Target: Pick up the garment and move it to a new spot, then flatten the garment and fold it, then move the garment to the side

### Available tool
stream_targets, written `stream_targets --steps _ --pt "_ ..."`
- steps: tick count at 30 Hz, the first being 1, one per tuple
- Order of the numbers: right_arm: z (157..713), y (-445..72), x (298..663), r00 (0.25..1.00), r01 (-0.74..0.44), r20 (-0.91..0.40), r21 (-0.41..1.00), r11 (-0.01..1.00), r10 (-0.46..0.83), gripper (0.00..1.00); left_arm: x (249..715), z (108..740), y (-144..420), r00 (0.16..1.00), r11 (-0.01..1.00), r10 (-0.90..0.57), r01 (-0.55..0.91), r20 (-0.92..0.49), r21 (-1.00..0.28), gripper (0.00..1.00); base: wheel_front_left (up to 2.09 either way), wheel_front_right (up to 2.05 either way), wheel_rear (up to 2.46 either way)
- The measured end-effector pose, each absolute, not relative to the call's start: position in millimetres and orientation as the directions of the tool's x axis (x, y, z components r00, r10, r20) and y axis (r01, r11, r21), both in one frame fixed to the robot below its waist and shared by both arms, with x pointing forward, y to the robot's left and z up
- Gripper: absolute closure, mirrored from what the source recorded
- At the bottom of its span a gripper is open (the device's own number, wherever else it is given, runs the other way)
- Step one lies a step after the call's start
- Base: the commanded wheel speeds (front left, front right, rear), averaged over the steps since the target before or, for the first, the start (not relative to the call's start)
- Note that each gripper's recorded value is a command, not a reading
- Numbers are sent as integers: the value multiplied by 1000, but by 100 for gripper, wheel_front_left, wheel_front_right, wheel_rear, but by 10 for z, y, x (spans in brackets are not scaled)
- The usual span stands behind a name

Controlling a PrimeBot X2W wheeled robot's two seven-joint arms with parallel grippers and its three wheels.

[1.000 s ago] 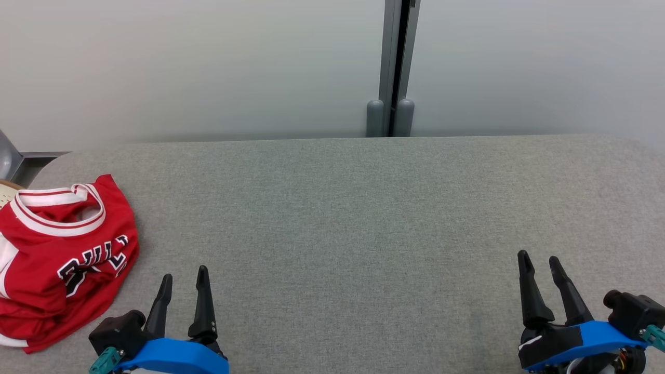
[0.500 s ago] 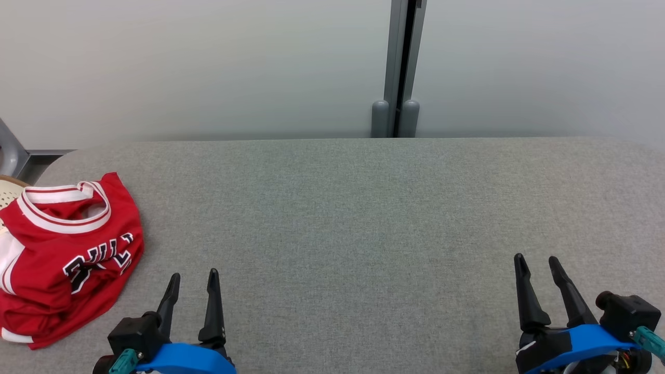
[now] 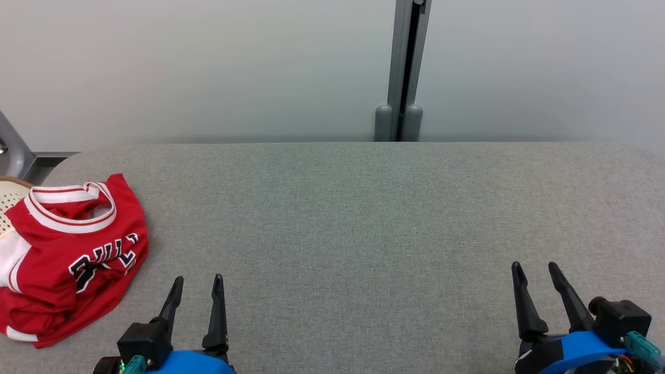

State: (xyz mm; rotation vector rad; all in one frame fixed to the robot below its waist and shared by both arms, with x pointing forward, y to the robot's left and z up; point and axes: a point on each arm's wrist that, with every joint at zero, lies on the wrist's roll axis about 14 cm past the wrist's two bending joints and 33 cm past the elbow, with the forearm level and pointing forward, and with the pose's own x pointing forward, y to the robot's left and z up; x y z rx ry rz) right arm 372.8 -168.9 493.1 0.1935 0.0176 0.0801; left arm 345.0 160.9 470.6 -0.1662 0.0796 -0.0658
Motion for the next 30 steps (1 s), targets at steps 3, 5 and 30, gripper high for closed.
stream_targets --steps 3,5,30 --pt "4932 -1682 3726 996 -81 -8 180 980 84 0 3446 4710 1614 995 986 -67 55 -72 -159 0 0 0 0" --pt "4931 -1681 3726 996 -82 -9 174 981 85 0 3445 4711 1614 995 986 -67 55 -72 -156 0 0 0 0" --pt "4909 -1684 3732 996 -87 -3 128 988 88 0 3424 4662 1649 995 992 -59 49 -81 -120 0 0 0 0"
